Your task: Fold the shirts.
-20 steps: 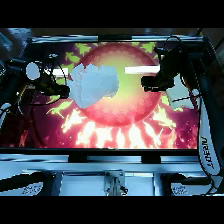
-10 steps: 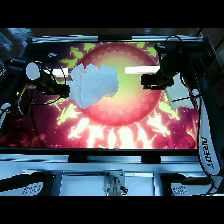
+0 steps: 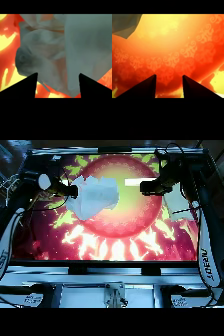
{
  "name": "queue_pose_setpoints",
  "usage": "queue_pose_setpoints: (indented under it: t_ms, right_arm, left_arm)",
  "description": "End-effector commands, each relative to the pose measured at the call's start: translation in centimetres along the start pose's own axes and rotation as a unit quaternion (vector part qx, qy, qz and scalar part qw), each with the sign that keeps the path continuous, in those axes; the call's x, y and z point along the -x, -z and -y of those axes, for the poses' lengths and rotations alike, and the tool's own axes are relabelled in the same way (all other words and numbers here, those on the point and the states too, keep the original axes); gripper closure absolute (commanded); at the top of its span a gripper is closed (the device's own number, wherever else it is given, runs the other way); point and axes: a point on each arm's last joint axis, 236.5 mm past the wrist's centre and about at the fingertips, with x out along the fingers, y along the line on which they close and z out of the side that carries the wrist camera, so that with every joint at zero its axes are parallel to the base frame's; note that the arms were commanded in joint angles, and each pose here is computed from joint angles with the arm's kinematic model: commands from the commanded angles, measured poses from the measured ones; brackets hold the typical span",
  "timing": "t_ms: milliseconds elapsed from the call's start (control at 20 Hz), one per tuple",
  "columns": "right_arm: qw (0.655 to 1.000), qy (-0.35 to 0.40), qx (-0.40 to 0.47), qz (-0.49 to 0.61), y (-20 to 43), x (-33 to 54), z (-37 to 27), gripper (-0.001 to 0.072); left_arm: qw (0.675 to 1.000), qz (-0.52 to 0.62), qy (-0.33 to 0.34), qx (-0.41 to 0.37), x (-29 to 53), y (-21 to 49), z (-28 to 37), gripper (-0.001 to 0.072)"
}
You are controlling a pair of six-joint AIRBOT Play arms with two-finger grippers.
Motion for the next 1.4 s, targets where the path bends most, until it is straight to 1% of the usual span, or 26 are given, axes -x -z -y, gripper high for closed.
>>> queue_pose_setpoints:
  t_ms: [0,100,300,350,400,450,550,650,700,800,900,950,1050,1150,1300,1350]
  right_arm:
    - [0.999,0.004,0.038,0.005,-0.2,0.0,0.1,0.0267]
    - [0.999,0.005,0.044,0.004,-0.2,0.0,0.2,0.0267]
    - [0.999,0.002,0.042,0.004,-0.2,0.0,0.0,0.0267]
    - [0.999,0.002,0.042,0.003,-0.2,0.0,0.0,0.0267]
    - [0.999,0.002,0.042,0.003,-0.1,0.0,0.1,0.0268]
    - [0.999,0.002,0.043,0.005,-0.2,0.0,0.1,0.0267]
    - [0.999,0.004,0.043,0.013,-0.7,0.3,0.2,0.0267]
    - [0.998,0.005,0.047,0.028,-1.5,2.2,-0.1,0.0267]
    - [0.997,0.01,0.051,0.05,-2.4,4.0,-0.1,0.0268]
    - [0.99,0.037,0.063,0.117,-4.6,9.7,0.4,0.0267]
    - [0.975,0.076,0.066,0.196,-6.1,17.0,1.4,0.0267]
    - [0.966,0.095,0.057,0.233,-6.2,20.8,2.0,0.0267]
    - [0.95,0.11,0.034,0.29,-5.3,26.8,2.6,0.0267]
    - [0.941,0.104,0.018,0.321,-3.7,30.7,2.4,0.0268]
    - [0.944,0.102,0.005,0.315,-1.1,32.8,2.5,0.0267]
    - [0.95,0.104,0.002,0.296,-0.2,32.3,2.7,0.0267]
  left_arm:
    - [0.998,-0.039,0.046,0.02,-6.9,0.9,2.1,0.0084]
    - [0.995,-0.059,0.073,0.015,-9.5,1.8,3.3,0.0084]
    - [0.992,-0.077,0.095,0.041,-12.3,3.3,4.4,0.0097]
    - [0.992,-0.071,0.095,0.048,-12.3,2.9,4.4,0.0207]
    - [0.992,-0.063,0.096,0.051,-12.0,2.3,4.3,0.0447]
    - [0.993,-0.053,0.098,0.049,-11.0,1.1,4.3,0.0656]
    - [0.994,-0.021,0.107,0.029,-7.1,-2.5,4.7,0.0661]
    - [0.991,0.054,0.119,-0.021,-0.1,-7.8,6.1,0.0662]
    - [0.984,0.113,0.126,-0.054,5.0,-10.8,7.3,0.0662]
    - [0.957,0.233,0.135,-0.104,15.7,-14.6,9.7,0.0662]
    - [0.933,0.303,0.155,-0.115,25.3,-14.5,11.7,0.0662]
    - [0.932,0.301,0.171,-0.11,27.6,-13.1,12.7,0.0661]
    - [0.94,0.249,0.21,-0.103,28.8,-8.8,15.7,0.0661]
    - [0.947,0.167,0.248,-0.119,26.6,-3.7,20.3,0.0661]
    - [0.932,0.105,0.301,-0.172,20.9,3.4,29.6,0.0661]
    - [0.929,0.093,0.315,-0.17,18.8,5.5,32.5,0.066]
